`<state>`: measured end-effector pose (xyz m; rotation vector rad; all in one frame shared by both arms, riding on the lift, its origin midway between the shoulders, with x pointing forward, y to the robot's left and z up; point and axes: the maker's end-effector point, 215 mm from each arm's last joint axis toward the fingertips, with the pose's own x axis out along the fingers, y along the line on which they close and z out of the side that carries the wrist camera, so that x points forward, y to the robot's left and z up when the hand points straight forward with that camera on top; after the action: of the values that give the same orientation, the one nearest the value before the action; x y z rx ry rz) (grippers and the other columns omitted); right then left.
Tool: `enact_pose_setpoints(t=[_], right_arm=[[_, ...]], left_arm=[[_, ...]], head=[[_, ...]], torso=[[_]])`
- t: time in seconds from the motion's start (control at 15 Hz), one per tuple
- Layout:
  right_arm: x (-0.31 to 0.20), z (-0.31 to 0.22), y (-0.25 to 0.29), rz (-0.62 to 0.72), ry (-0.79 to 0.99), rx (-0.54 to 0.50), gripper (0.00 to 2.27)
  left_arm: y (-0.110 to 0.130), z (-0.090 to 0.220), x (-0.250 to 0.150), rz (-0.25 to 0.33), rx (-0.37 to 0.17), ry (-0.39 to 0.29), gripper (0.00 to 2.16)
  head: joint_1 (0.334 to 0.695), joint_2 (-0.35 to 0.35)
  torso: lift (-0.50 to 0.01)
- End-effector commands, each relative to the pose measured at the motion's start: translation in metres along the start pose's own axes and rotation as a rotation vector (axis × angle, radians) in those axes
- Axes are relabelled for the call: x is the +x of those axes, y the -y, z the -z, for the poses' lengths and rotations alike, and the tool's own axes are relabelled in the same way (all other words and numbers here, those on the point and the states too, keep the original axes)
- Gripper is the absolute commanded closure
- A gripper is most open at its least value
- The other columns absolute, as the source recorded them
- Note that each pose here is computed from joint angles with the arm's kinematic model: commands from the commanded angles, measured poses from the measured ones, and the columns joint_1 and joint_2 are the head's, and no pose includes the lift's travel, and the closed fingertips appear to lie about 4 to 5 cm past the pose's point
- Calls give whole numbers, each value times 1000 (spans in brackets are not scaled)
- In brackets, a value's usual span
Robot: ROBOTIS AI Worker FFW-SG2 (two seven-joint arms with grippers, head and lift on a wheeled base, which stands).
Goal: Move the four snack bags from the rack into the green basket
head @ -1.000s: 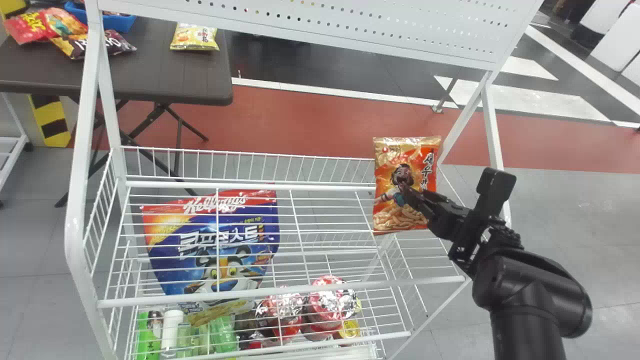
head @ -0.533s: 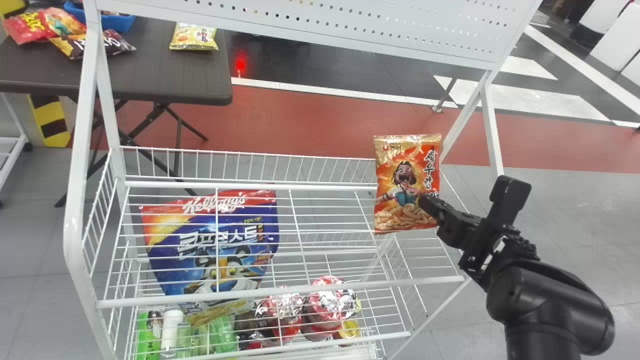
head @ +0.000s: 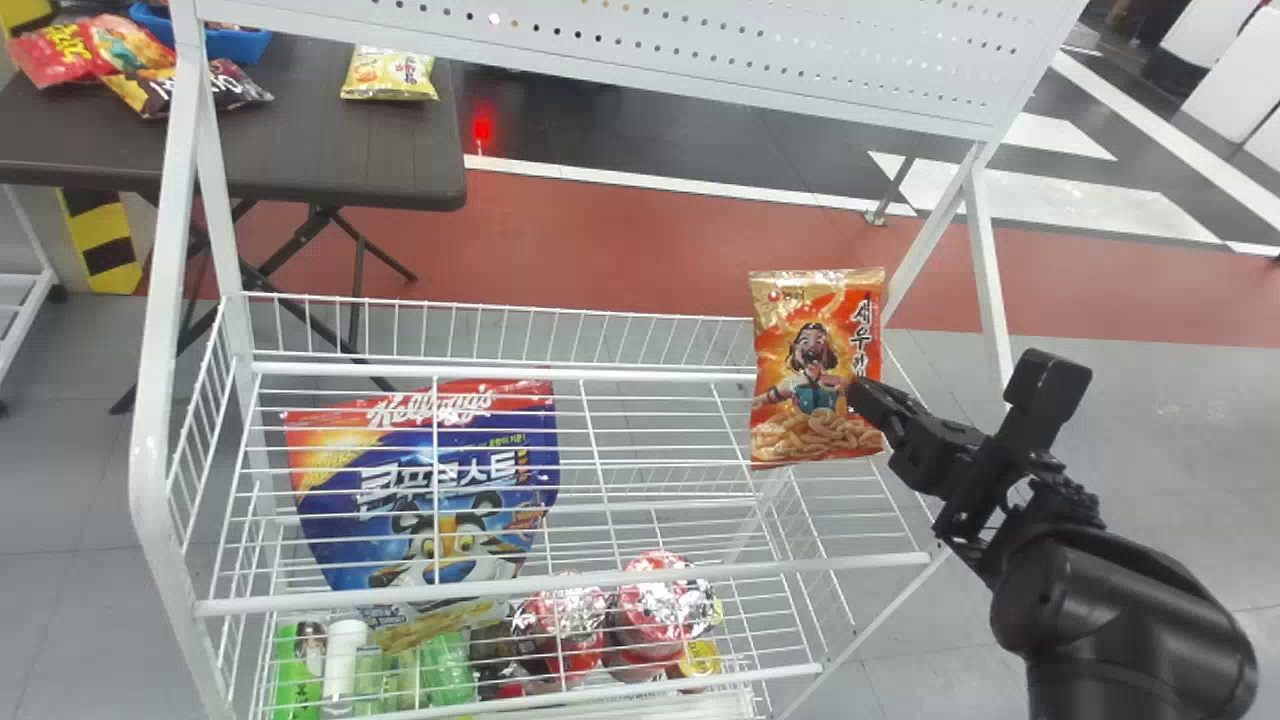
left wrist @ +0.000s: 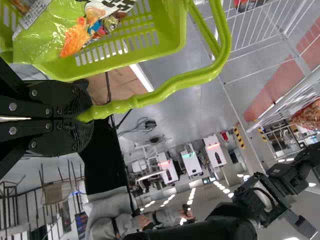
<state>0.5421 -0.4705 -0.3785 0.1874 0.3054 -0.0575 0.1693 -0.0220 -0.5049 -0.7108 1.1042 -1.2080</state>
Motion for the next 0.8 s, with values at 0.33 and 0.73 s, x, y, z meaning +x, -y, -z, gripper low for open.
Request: enact_pose_setpoints(t=[0.33,0.73], right_arm=[[32,-25,6,-5,29,-51,39],[71,-4,-24,-96,-82,-99,56]], left_arm=[[-4,0,-1,-10,6,-1,2111],[-11,-5,-1,-16,8,2,2111]], head=[[695,-350],[695,-350]], torso=[[0],[0]])
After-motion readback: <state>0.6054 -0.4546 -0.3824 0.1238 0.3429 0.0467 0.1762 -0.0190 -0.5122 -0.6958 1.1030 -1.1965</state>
